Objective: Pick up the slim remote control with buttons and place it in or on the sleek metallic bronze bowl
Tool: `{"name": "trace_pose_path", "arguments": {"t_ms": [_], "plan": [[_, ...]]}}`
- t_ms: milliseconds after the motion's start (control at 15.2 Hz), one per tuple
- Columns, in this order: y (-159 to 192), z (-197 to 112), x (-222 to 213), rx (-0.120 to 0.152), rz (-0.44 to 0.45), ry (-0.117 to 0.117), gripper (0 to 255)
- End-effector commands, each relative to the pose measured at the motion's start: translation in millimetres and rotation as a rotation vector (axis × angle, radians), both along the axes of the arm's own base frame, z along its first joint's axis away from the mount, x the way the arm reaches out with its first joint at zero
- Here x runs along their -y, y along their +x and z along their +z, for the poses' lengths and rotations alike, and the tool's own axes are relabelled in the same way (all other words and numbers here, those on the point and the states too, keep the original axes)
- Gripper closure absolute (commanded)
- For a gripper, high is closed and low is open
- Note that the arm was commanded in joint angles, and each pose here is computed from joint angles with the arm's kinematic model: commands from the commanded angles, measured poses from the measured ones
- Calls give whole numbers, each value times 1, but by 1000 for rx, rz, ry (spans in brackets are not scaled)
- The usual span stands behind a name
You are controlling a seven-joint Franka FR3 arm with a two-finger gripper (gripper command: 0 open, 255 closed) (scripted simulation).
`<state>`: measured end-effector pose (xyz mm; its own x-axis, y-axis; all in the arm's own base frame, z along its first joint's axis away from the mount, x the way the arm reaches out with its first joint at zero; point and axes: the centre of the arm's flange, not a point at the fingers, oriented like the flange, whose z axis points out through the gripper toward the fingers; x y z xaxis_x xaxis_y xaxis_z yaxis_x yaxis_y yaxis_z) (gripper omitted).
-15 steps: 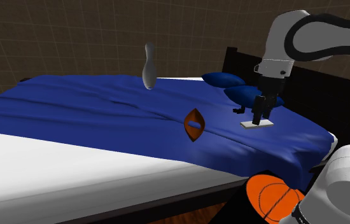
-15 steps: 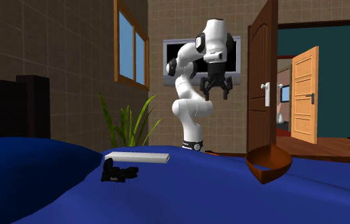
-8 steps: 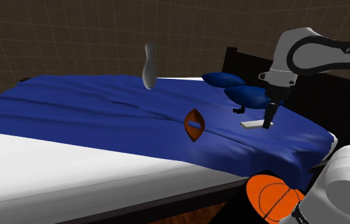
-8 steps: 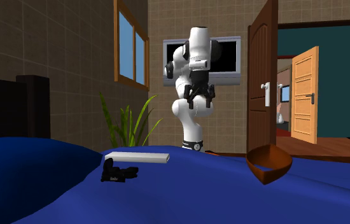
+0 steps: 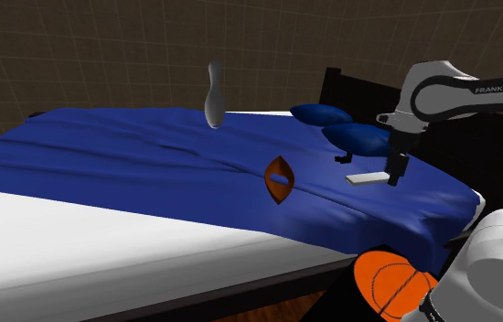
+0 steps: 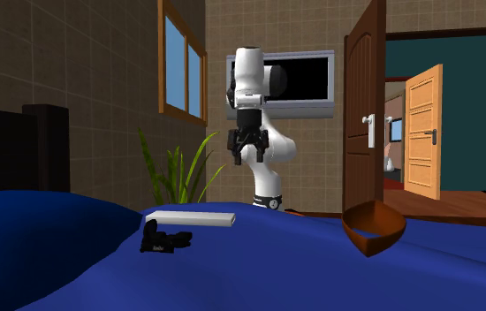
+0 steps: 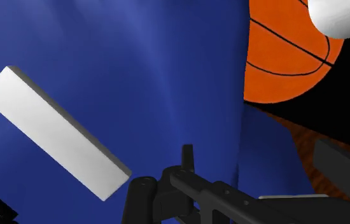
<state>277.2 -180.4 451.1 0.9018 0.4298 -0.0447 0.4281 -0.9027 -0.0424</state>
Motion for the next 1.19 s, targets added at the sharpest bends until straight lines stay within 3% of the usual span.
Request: {"name": "trace_pose_path", "arguments": {"t_ms": [0,990,1122], "plan": [[6,-11,25,9,64,-4,0],[87,-83,180,74,502,-18,0],[91,-90,184,76,516,-18,0]]}}
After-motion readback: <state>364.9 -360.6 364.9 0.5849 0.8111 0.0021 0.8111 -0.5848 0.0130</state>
